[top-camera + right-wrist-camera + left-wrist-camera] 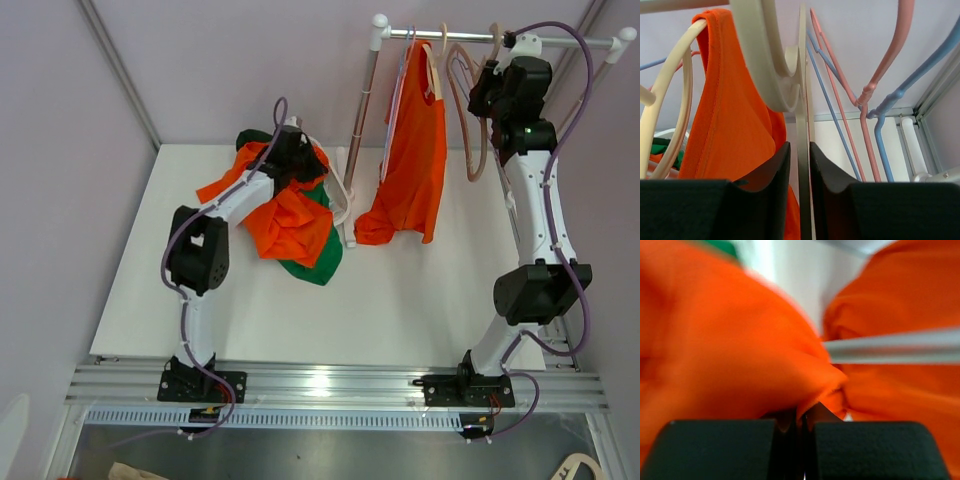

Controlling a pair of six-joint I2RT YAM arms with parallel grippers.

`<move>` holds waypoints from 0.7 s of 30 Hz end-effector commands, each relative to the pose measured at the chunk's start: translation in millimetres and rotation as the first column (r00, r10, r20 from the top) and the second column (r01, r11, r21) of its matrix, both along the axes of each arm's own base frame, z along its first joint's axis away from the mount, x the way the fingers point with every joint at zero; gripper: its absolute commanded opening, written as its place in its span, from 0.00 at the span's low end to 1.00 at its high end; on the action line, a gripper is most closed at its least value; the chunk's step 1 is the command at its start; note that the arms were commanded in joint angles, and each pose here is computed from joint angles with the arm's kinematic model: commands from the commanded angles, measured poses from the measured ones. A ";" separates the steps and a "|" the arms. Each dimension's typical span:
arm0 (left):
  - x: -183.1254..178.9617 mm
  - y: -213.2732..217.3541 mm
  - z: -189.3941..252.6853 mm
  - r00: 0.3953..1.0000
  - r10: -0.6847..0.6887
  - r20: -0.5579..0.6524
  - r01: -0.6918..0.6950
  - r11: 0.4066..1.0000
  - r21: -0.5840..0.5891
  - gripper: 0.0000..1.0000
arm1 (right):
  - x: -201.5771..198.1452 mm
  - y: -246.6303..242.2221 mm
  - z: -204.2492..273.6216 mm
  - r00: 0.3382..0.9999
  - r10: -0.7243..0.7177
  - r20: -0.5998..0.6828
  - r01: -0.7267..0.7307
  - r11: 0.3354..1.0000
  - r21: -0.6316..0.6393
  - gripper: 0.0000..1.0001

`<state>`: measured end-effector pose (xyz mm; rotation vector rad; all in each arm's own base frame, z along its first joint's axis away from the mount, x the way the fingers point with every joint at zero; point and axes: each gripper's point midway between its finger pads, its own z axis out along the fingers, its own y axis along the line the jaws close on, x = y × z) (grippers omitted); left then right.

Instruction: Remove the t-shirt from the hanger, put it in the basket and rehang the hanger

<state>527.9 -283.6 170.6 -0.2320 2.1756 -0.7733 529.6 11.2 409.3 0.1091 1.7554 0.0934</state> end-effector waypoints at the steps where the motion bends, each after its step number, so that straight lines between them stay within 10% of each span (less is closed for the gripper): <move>1: 12.5 43.5 -60.2 0.974 0.147 -0.170 -0.148 0.989 0.005 0.01 | -24.2 -5.3 41.7 0.997 -0.025 0.077 0.024 1.000 0.007 0.26; 8: 26.7 63.8 -93.8 0.932 0.171 -0.318 -0.204 0.976 -0.072 0.01 | -48.9 -10.2 51.0 0.996 -0.058 0.074 0.058 0.998 0.000 0.82; 12: 24.0 67.5 -108.7 0.910 0.171 -0.377 -0.212 0.975 -0.070 0.08 | -57.6 -8.9 60.1 0.994 -0.059 0.092 0.060 0.998 -0.006 0.83; 21: 36.1 68.0 -45.5 0.963 0.130 -0.235 -0.165 0.977 -0.132 0.64 | -71.0 11.5 74.3 0.994 -0.014 0.104 0.017 0.999 -0.027 0.81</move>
